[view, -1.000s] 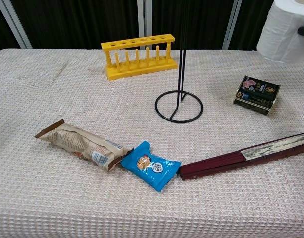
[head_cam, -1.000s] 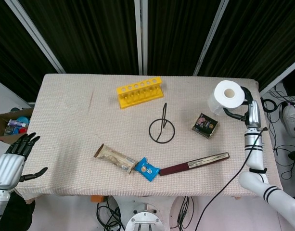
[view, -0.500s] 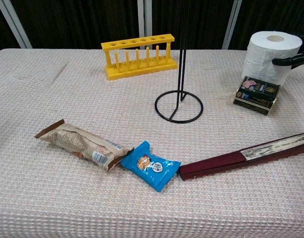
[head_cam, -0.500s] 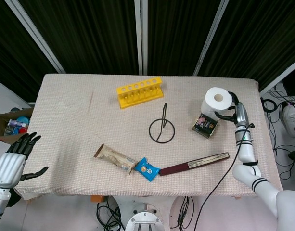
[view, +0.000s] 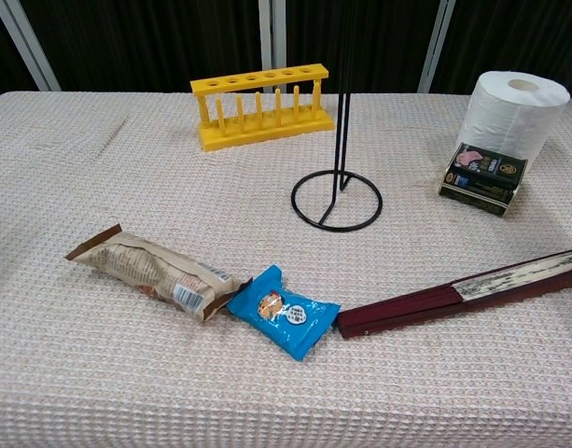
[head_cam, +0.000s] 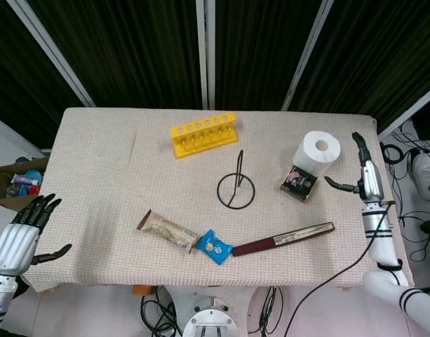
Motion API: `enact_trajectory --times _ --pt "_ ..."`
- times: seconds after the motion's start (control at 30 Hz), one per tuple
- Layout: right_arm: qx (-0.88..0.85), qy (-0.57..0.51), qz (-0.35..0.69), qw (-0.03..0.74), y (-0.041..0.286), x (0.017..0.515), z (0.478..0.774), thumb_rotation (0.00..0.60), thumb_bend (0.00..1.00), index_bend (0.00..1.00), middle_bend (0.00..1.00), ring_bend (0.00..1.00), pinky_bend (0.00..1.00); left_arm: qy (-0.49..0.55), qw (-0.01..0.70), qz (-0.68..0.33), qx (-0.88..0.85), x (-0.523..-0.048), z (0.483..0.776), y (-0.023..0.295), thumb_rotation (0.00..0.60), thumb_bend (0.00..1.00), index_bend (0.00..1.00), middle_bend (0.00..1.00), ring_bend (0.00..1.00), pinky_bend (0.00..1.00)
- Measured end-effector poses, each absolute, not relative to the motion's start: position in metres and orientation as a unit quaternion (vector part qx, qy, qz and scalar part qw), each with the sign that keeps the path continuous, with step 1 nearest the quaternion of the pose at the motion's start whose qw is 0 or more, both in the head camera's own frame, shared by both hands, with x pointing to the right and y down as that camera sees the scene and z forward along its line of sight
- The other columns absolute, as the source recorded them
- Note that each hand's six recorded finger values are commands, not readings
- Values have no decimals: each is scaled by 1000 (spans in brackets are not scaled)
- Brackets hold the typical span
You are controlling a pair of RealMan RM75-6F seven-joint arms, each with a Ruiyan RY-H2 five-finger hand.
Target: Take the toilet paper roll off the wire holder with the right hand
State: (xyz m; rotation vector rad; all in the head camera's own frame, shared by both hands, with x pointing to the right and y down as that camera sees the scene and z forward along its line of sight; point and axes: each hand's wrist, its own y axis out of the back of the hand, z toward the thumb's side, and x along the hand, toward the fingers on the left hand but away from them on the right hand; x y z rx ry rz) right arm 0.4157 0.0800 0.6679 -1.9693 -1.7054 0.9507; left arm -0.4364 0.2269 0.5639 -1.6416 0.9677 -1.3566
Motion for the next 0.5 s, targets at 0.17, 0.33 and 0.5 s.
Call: enact_trajectory --times 0.17,0.33,0.5 --pt "-655 -569 394 302 134 441 625 600 7 0 0 0 0 381 391 -534 -646 -436 563 227 443 154 101 55 57 217" --pt "-582 -512 515 367 204 475 601 600 15 0 0 0 0 380 393 -533 -646 -435 563 228 439 155 101 55 57 217" --pt "-550 -451 601 364 262 494 594 600 21 0 0 0 0 380 395 -531 -646 -434 562 229 442 155 101 55 57 217"
